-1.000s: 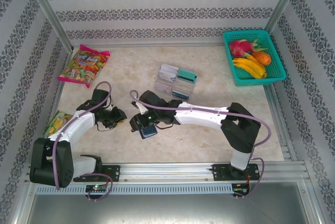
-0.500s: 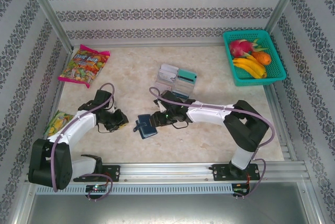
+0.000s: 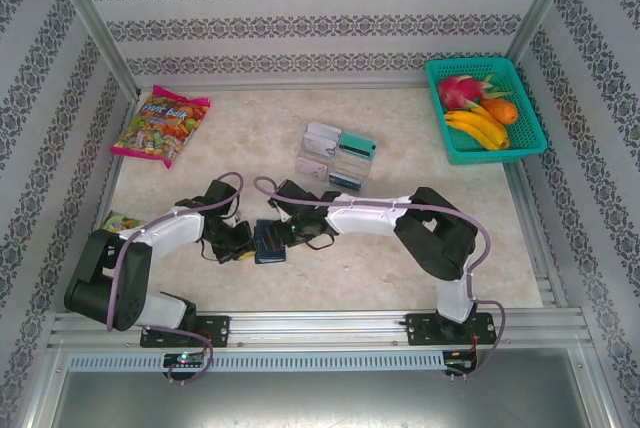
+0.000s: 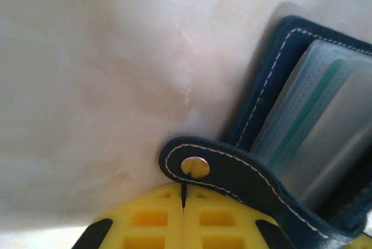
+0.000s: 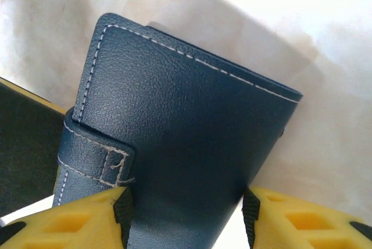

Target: Put the credit cards into the card holder

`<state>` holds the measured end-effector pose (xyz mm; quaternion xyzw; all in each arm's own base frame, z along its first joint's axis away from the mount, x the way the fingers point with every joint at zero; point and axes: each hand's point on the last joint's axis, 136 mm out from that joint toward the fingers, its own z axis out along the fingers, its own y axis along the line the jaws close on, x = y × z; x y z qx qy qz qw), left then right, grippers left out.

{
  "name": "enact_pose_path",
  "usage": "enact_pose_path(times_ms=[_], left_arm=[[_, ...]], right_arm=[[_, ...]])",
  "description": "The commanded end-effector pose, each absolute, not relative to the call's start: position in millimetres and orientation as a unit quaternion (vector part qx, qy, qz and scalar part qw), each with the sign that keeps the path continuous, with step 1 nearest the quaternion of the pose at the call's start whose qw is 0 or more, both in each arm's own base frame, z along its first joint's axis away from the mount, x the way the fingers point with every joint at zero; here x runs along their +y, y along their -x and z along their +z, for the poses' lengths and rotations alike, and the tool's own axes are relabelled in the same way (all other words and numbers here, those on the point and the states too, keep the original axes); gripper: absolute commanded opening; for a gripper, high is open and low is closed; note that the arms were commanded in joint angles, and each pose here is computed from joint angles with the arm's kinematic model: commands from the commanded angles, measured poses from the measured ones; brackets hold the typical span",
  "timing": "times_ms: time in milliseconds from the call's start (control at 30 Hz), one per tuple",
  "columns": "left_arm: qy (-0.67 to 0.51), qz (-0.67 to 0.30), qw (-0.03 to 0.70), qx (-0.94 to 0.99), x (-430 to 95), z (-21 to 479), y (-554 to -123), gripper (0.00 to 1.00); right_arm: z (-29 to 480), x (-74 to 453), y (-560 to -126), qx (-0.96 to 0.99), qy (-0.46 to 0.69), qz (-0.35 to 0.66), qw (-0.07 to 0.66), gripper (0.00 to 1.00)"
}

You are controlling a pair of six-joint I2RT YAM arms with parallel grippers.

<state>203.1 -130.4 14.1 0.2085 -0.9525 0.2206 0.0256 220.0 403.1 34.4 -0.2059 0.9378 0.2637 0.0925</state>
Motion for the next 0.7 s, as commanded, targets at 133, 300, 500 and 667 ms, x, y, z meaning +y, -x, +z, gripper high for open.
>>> enact_pose_path(times_ms=[133, 300, 500, 667], left_arm=[[-0.209, 0.198, 0.038, -0.957, -131, -10, -194, 0.0], [-0.207, 0.19, 0.035, -0.959, -127, -9, -191, 0.0], [-0.201, 0.178, 0.006, -0.963, -121, 14, -198, 0.0], [-0.204, 0.142, -0.04, -0.968, -101, 48, -207, 0.0]], right_arm=[[11, 410, -221, 0.949, 0.171, 0.252, 0.083, 0.54], [0, 409, -225, 0.96, 0.175, 0.202, 0.084, 0.57], [-15, 397, -222, 0.97, 0.172, 0.155, 0.075, 0.58], [-25, 391, -220, 0.972, 0.159, 0.155, 0.074, 0.48]])
